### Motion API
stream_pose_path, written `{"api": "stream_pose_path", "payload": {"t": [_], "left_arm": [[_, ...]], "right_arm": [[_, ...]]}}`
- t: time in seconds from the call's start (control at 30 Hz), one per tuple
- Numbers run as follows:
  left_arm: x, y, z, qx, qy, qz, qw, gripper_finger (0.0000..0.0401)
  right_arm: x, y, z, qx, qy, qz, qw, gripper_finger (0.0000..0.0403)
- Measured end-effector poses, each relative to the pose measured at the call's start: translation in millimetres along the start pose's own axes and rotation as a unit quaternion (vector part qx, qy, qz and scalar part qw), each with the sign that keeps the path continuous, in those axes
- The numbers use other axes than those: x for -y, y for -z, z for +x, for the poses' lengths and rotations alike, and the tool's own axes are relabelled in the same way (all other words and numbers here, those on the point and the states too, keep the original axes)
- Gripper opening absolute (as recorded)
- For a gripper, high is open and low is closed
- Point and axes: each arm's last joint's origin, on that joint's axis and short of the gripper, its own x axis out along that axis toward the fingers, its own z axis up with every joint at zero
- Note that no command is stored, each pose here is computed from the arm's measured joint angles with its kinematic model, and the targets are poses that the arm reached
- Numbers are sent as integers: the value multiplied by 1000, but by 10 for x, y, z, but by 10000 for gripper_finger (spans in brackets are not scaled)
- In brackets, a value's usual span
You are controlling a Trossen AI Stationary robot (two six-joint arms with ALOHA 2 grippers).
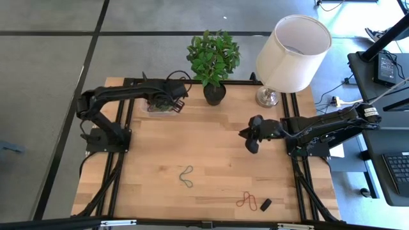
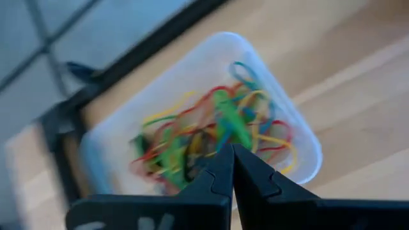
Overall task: Pick and place rubber bands into bin
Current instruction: Put the black rubber band into the transparent bin
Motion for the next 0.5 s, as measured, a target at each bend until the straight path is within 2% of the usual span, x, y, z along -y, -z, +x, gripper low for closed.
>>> {"api": "stream_pose_path", "payload": {"t": [0.13, 0.33, 0.5], "left_arm": [[-12, -22, 243, 0, 57, 6, 998, 2], [-85, -59, 332, 4, 59, 47, 997, 3], [-163, -96, 382, -9, 75, 67, 995, 2]], "right_arm": [[0, 3, 5, -1, 1, 34, 999, 64], [0, 4, 6, -2, 1, 81, 997, 64], [1, 5, 8, -2, 1, 82, 997, 64]]}}
